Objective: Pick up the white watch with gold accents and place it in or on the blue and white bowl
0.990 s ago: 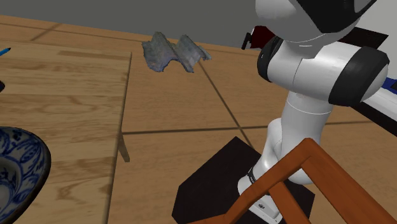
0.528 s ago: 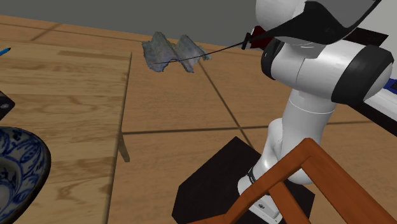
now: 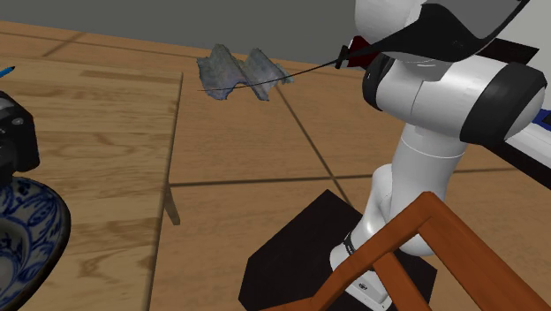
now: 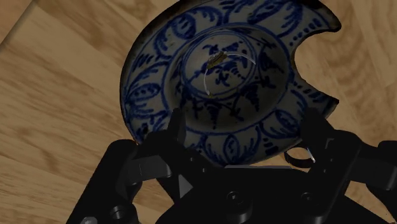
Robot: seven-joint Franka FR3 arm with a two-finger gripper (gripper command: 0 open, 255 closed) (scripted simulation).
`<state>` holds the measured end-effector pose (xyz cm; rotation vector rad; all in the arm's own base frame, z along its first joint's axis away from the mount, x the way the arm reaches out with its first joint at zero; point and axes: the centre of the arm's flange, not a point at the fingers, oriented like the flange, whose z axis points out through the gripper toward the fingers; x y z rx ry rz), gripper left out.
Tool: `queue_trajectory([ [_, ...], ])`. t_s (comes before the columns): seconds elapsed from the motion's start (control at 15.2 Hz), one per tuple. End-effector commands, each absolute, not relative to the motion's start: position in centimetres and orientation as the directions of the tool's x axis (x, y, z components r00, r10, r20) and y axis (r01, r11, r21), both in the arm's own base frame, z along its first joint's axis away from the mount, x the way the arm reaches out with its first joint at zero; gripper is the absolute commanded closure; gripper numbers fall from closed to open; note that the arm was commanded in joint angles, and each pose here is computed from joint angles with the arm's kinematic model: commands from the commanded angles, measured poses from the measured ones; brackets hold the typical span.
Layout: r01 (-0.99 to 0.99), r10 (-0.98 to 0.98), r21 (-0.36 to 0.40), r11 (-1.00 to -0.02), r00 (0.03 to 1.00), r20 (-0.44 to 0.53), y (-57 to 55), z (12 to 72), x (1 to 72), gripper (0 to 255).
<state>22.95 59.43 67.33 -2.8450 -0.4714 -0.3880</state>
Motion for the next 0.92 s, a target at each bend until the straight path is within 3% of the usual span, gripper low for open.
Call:
queue_trajectory([
  [0.0,0.343,0.282,-0.182,-0.921,0.913,0.294,59.4,67.3,23.0,0],
  [0.33,0.343,0.282,-0.182,-0.921,0.913,0.294,58.1,72.0,21.8,0],
  [0.86,0.343,0.282,-0.182,-0.921,0.913,0.294,58.1,72.0,21.8,0],
])
